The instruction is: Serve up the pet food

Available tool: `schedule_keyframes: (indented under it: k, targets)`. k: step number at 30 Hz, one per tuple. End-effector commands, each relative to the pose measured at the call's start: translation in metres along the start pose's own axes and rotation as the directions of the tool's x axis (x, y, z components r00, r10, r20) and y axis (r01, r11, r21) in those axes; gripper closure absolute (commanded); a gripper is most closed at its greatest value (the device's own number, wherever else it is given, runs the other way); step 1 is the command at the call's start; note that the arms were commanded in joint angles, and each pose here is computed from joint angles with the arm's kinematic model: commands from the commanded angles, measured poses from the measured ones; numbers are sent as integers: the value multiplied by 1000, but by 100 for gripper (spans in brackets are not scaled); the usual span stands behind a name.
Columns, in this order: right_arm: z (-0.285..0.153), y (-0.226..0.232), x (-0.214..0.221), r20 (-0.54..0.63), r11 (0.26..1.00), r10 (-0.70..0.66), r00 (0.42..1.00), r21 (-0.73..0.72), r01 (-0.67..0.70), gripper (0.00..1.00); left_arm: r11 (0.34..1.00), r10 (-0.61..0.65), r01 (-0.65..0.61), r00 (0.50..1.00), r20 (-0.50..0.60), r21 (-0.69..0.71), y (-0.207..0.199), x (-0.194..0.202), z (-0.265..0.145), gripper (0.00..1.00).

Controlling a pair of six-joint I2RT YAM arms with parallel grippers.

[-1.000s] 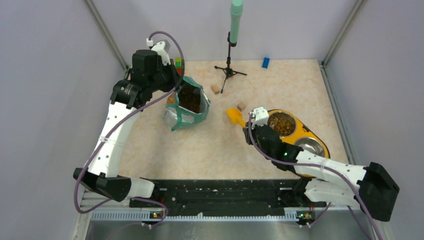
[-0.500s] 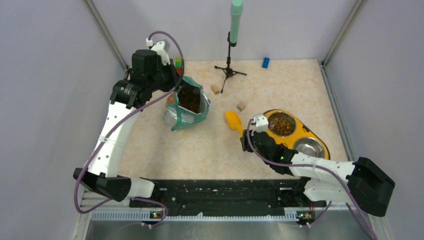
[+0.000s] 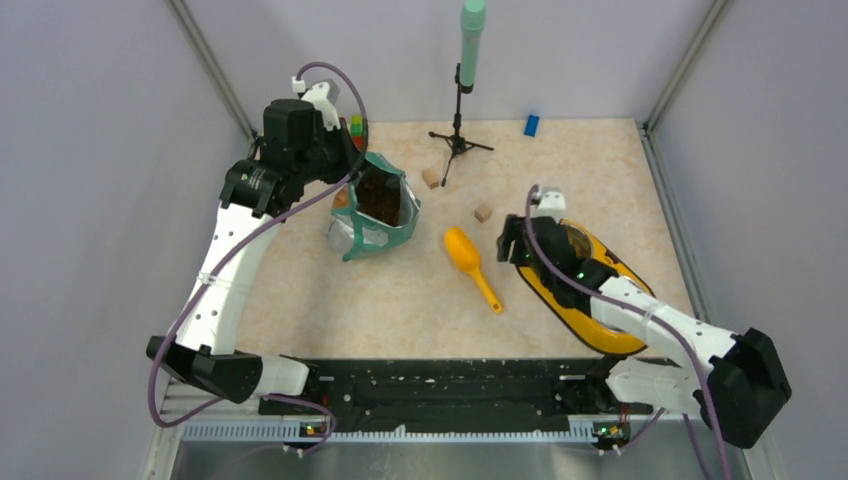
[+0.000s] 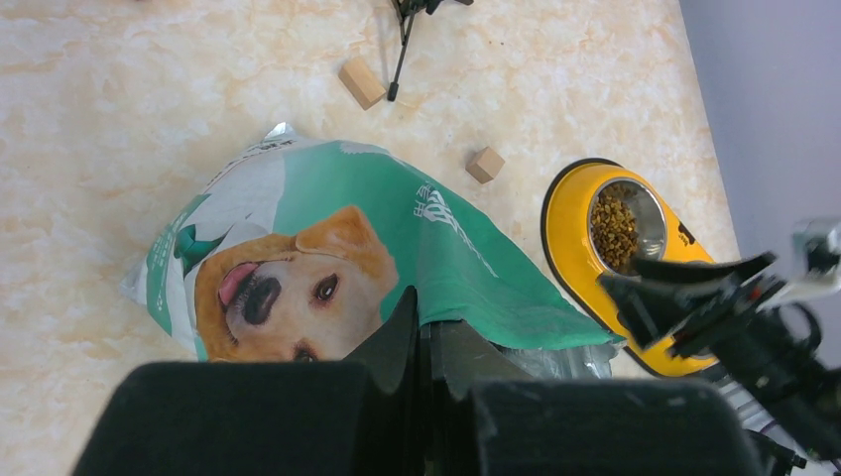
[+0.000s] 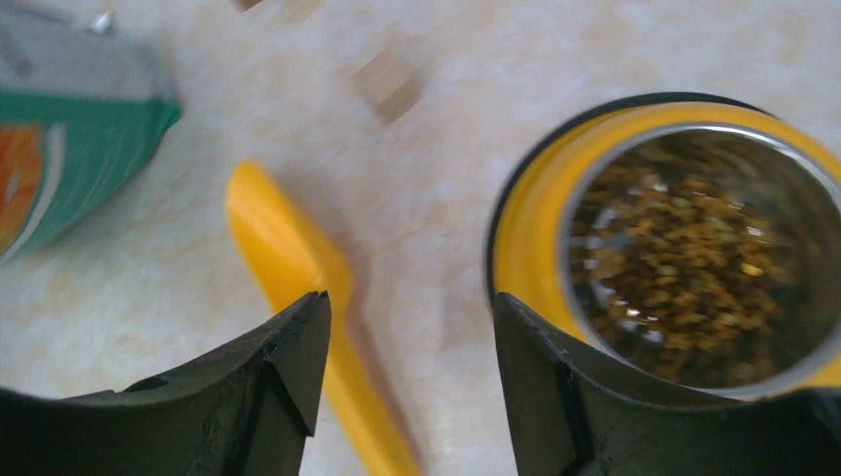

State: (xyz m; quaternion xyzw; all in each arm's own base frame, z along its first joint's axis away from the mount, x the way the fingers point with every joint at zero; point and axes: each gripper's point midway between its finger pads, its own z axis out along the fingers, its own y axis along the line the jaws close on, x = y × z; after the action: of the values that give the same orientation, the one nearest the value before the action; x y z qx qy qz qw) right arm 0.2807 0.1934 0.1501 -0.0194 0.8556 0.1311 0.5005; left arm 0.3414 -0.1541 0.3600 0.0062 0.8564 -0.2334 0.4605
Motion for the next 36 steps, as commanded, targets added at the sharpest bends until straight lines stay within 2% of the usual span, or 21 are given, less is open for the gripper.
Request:
schedule_keyframes:
  k: [1,5,7,11,18,36]
  targets:
    - [-11,-69,-18,-10,954,202,979,228,-194,39,999,23,-28,986,167,31,-12,-40,-33,100]
    - [-8,-116,-3,-50,895,321,946,343,-286,38,999,28,-33,985,169,31,-12,-40,-35,100]
    - [0,-129,5,-78,879,363,928,361,-313,43,999,30,-36,985,168,30,-12,-40,-35,100]
    - [19,-137,1,-72,885,341,937,359,-295,66,999,36,-41,986,164,27,-11,-39,-34,100]
    - [57,-140,-3,-93,888,324,941,372,-269,99,997,74,-72,985,156,-15,-3,-36,-39,100]
    - [130,-149,-4,-135,895,311,941,374,-242,100,995,90,-82,987,137,-63,7,-32,-43,100]
